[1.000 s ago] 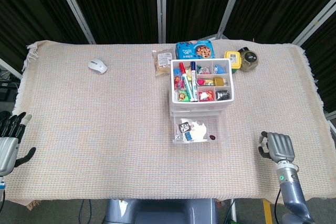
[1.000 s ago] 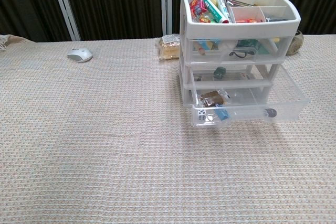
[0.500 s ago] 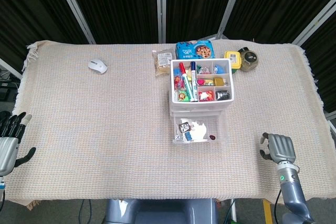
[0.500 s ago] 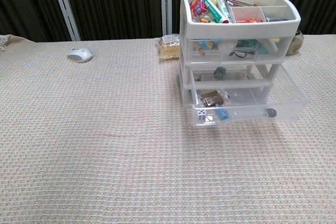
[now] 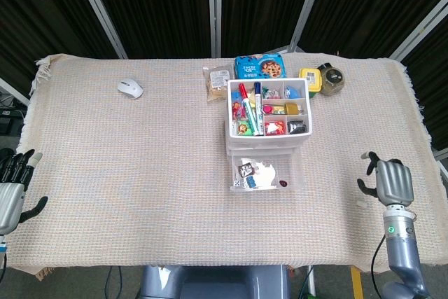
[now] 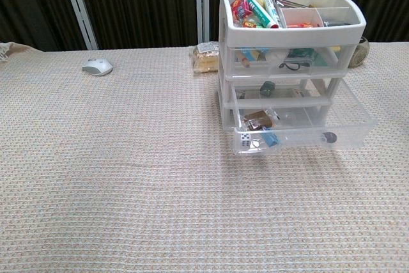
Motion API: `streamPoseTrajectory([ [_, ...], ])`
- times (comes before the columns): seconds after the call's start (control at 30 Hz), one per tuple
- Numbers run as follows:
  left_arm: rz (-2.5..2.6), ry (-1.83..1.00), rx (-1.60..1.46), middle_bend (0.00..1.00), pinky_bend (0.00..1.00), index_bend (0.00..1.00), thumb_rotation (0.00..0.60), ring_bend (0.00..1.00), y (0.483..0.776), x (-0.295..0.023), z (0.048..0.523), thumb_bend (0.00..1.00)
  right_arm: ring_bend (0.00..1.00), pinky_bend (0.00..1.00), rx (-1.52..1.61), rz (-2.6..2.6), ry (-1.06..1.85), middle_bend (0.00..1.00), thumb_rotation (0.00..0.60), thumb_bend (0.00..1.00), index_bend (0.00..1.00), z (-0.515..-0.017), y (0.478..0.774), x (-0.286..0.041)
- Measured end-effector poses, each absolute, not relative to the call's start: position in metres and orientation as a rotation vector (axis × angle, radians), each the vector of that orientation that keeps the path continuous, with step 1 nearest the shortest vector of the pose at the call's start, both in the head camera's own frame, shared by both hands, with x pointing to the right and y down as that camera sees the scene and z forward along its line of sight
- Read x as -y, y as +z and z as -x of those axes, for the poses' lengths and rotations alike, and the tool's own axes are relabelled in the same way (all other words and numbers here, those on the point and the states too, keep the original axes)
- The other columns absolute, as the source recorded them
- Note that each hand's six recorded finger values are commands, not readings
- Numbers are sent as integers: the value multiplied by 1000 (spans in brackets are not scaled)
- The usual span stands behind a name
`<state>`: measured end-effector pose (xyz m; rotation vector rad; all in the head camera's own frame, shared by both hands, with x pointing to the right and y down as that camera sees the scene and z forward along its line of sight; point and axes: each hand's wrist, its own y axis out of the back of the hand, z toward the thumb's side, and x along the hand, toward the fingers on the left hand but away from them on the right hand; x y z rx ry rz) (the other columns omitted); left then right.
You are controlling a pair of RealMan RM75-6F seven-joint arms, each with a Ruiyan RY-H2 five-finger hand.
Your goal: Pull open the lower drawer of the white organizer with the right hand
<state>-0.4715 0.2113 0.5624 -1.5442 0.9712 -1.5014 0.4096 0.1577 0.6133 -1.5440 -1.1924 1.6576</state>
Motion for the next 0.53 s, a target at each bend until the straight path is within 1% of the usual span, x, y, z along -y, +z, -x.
streamPoseTrajectory([
  [0.03, 1544, -1502, -971, 0, 0, 0, 600, 0, 563, -211, 472, 321, 149, 117, 1213, 1553, 1639, 135, 600, 93, 147, -410, 609, -155],
  [0.1, 1544, -1503, -972, 0, 0, 0, 600, 0, 563, -211, 472, 321, 50, 44, 1254, 1579, 1589, 45, 600, 67, 89, -411, 598, -150],
  [0.17, 1545, -1503, -972, 0, 0, 0, 600, 0, 563, -211, 472, 321, 3, 3, 1271, 1612, 1535, 4, 600, 49, 52, -409, 586, -146],
  [0.37, 1547, -1501, -973, 0, 0, 0, 600, 0, 563, -211, 472, 321, 0, 0, 1180, 1682, 1434, 0, 600, 15, 0, -396, 562, -144],
  [0.53, 1551, -1497, -972, 0, 0, 0, 600, 0, 563, -211, 472, 321, 0, 0, 1140, 1713, 1412, 0, 600, 15, 0, -385, 555, -149],
])
